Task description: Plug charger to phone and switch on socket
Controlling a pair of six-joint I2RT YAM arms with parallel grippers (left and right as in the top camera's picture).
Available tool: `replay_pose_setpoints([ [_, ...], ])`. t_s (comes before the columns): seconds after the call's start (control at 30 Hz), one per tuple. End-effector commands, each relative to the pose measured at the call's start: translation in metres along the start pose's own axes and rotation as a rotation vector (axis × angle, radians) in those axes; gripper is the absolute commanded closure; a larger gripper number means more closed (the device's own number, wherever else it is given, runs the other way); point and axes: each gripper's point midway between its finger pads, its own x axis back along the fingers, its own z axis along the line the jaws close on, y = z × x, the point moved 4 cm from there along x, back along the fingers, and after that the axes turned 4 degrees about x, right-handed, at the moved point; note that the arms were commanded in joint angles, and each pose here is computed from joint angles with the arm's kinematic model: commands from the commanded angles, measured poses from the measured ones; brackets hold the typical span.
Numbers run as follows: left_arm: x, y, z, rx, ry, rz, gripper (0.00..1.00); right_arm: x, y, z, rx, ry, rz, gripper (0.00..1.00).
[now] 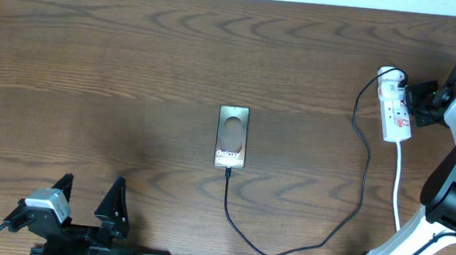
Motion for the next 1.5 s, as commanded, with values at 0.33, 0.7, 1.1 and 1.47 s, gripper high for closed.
replay_pose_setpoints([
  [0.33, 0.006, 0.006, 0.0, -0.017, 0.006, -0.03, 0.04, -0.019, -0.052, 0.022, 0.072, 0.034, 0.154, 0.99],
  [0.7, 0.006, 0.004, 0.001, -0.018, 0.01, -0.02, 0.04, -0.025, -0.073, 0.027, 0.14, -0.016, 0.153, 0.99],
  [1.1, 0.006, 0.003, 0.002, -0.019, 0.012, -0.016, 0.04, -0.027, -0.086, 0.032, 0.224, -0.029, 0.162, 0.99],
  [1.47, 0.006, -0.002, 0.004, -0.022, 0.024, 0.011, 0.04, 0.059, -0.058, 0.025, 0.392, -0.19, -0.039, 0.99],
])
